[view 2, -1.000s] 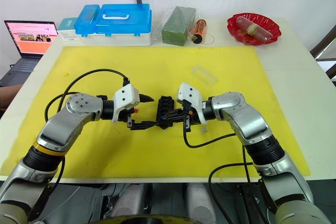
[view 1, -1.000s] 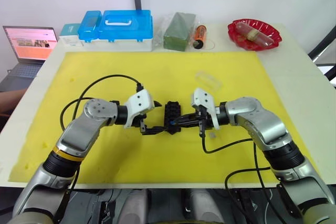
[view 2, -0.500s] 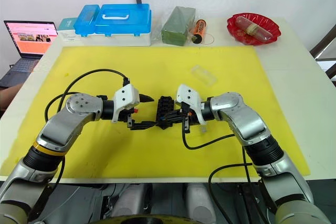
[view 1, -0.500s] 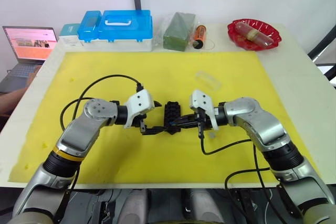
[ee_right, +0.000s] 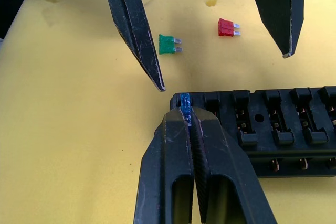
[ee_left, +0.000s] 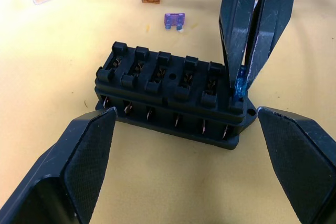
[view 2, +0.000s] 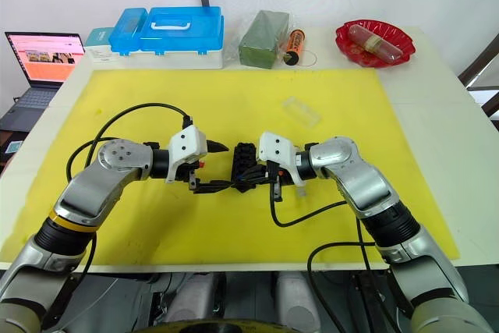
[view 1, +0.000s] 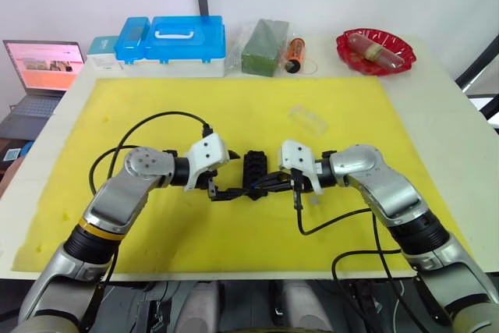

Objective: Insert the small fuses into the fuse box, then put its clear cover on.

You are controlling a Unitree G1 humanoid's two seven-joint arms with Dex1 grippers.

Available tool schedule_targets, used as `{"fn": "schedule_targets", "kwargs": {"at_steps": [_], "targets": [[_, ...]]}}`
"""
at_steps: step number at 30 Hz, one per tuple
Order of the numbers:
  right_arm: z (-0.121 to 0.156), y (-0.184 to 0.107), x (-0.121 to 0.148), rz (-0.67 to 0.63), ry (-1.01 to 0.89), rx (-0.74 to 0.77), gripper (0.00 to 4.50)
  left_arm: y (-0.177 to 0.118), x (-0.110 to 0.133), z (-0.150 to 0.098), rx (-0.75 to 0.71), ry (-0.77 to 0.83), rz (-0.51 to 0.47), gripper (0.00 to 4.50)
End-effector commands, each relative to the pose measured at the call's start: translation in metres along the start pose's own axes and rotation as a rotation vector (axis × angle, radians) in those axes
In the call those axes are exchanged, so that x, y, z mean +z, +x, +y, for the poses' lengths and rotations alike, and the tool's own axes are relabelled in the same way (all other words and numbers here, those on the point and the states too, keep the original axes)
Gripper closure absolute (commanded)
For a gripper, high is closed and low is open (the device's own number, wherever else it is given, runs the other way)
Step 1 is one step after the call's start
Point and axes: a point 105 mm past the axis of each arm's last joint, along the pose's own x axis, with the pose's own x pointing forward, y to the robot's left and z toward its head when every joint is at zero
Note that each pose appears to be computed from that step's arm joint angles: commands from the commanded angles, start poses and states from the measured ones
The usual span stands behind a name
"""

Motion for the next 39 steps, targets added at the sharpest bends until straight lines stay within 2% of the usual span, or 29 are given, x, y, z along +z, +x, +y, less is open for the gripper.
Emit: {"fn": "schedule_targets", "kwargs": {"at_steps": [1, 4, 7, 10, 16, 23, 31, 34, 37, 39], "targets": [[-0.005, -0.002, 0.001, -0.012, 0.034, -0.022, 4.47, -0.001, 0.008, 0.0, 0.009, 0.037, -0.012, 0.0], [-0.005, -0.004, 0.007, -0.036, 0.04, -0.016, 4.47, -0.001, 0.009, 0.0, 0.009, 0.037, -0.013, 0.0], [-0.005, -0.005, 0.011, -0.047, 0.034, -0.021, 3.83, -0.001, 0.009, 0.0, 0.009, 0.037, -0.013, 0.0], [-0.006, -0.007, 0.015, -0.052, 0.019, -0.021, 2.85, -0.001, 0.009, 0.001, 0.009, 0.037, -0.014, 0.0], [-0.007, -0.009, 0.021, -0.067, 0.013, -0.024, 2.85, 0.0, 0.009, 0.001, 0.01, 0.037, -0.015, 0.0], [-0.006, -0.015, 0.04, -0.128, 0.023, -0.017, 2.85, -0.001, 0.009, 0.0, 0.009, 0.035, -0.015, 0.0], [-0.009, -0.011, 0.042, -0.141, 0.047, -0.022, 2.85, -0.002, 0.007, 0.002, 0.011, 0.037, -0.009, 0.0], [-0.008, -0.005, 0.037, -0.144, 0.059, -0.008, 3.46, -0.004, 0.006, 0.005, 0.022, 0.038, -0.004, 0.0], [-0.007, -0.003, 0.033, -0.144, 0.067, -0.003, 4.41, -0.004, 0.005, 0.006, 0.027, 0.037, -0.003, 0.0], [-0.007, -0.002, 0.03, -0.142, 0.07, -0.002, 4.48, -0.004, 0.005, 0.006, 0.027, 0.037, -0.003, 0.0]]}}
